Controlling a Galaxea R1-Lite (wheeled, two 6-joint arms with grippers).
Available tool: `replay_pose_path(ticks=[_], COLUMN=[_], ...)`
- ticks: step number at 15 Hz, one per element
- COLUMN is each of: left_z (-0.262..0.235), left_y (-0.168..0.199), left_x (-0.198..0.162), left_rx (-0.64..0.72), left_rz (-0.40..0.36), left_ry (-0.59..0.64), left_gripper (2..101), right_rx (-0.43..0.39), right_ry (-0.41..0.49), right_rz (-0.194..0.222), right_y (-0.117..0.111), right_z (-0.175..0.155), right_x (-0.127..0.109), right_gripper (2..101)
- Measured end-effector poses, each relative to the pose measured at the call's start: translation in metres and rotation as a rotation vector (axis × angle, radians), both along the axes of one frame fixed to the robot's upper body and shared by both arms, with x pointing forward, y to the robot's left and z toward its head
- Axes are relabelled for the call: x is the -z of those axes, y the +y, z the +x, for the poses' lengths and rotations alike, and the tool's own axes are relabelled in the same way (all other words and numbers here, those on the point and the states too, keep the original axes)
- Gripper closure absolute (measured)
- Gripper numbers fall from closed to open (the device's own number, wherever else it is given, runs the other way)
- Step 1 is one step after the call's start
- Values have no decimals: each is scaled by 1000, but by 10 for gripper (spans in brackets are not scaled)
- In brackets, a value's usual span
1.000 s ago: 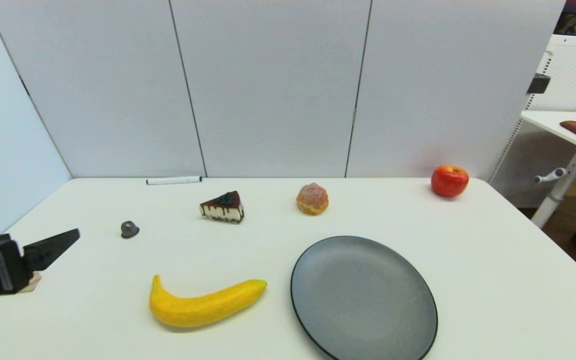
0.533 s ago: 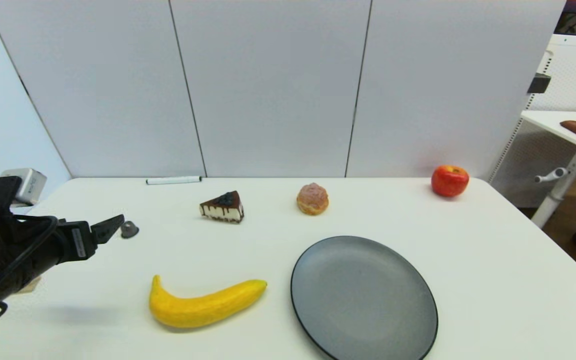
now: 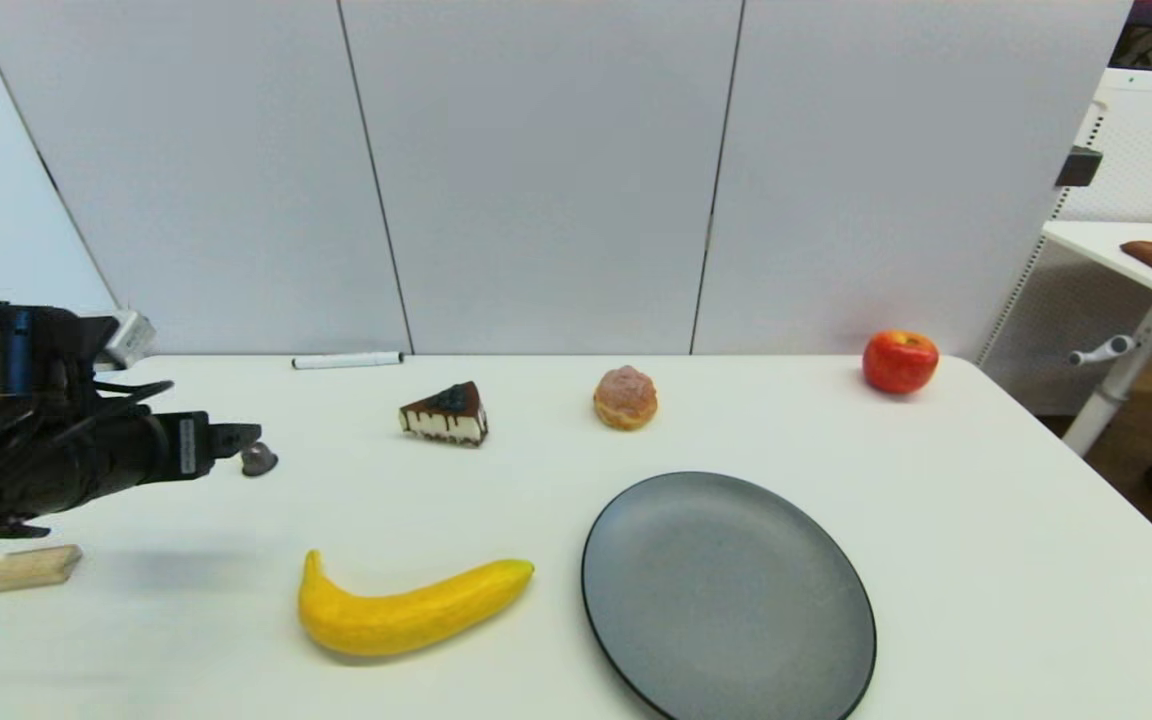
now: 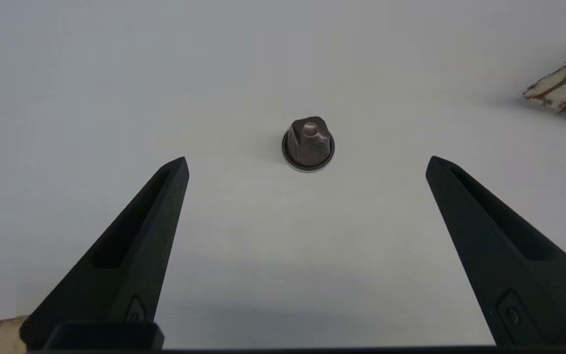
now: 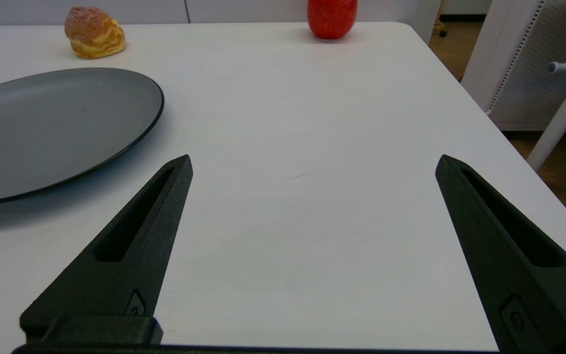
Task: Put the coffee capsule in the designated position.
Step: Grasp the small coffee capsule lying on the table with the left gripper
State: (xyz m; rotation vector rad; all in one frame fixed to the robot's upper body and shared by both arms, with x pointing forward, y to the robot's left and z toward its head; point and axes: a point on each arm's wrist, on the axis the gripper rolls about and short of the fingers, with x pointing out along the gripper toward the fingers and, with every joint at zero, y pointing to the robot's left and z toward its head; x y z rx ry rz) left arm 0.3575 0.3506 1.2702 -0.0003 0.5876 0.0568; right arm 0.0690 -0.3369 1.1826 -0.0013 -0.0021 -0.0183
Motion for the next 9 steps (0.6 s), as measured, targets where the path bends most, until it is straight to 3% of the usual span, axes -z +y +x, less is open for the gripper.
replay_pose_path(ticks=[6,9], left_z=[20,33], left_y=[5,9], left_x=[-10,-8], left_rx=[55,74], left_rz=[47,64], left_ry=[326,394], left_gripper=[54,54], right_rx=[0,0], right_ry=[0,0], right_rz=[0,0], right_y=[0,0], right_z=[0,0], right_x=[0,0], right_gripper=[43,43])
